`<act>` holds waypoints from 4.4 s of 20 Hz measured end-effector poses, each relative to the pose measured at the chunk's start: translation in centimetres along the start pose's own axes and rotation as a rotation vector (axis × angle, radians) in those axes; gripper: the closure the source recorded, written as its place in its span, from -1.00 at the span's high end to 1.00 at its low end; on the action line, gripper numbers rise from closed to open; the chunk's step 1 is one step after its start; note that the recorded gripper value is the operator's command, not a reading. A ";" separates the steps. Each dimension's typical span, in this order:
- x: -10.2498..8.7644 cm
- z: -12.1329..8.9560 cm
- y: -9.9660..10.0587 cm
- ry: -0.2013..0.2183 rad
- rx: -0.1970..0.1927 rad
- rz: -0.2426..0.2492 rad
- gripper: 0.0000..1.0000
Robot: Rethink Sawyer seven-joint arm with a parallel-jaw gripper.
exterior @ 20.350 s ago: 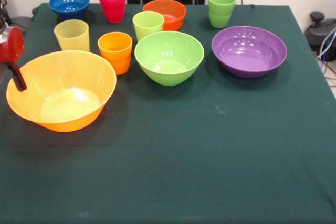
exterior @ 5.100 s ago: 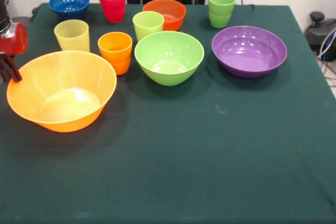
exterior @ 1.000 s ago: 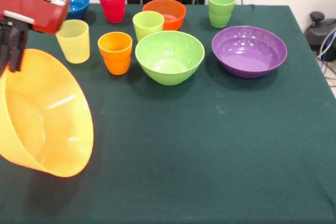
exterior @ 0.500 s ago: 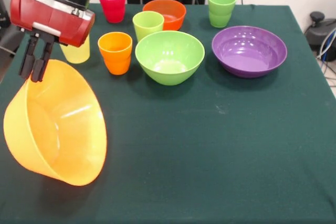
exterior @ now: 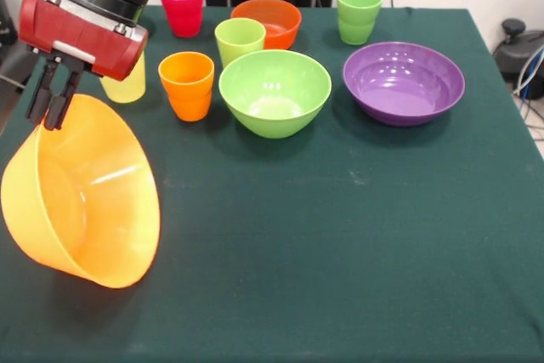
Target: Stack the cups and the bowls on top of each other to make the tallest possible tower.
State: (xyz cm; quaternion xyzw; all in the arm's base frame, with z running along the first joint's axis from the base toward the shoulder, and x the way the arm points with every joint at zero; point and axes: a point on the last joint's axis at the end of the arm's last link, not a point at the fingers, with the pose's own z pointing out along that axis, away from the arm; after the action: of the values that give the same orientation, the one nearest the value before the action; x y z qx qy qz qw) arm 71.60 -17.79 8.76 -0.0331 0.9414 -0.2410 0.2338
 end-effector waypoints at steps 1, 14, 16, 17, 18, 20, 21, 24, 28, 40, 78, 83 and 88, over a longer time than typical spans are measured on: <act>0.4 0.0 0.0 0.005 0.008 -0.012 -1.00; 2.4 -0.5 0.5 -0.003 0.088 -0.080 -1.00; 2.3 -0.7 0.8 -0.012 0.096 -0.074 -1.00; 2.2 -0.8 0.9 -0.015 0.098 -0.068 -1.00; 2.1 -0.8 1.0 -0.017 0.098 -0.064 -1.00; 2.0 -1.0 1.2 -0.019 0.099 -0.051 -1.00; 1.9 -1.0 1.2 -0.020 0.099 -0.045 -1.00; 1.9 -1.0 1.2 -0.020 0.099 -0.038 -1.00; 1.8 -0.8 0.9 -0.020 0.102 -0.031 -1.00; 1.6 -0.8 1.0 -0.020 0.100 -0.014 -1.00; -3.9 -2.5 0.4 -0.109 0.165 -0.035 -1.00; -3.6 -2.5 1.1 -0.100 0.187 -0.063 -1.00; -3.0 -1.9 1.9 -0.112 0.210 -0.064 -1.00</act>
State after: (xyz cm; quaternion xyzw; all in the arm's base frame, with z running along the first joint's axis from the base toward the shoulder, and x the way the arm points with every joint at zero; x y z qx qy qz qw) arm 73.51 -14.79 10.64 -0.0521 0.8949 -0.3432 0.2804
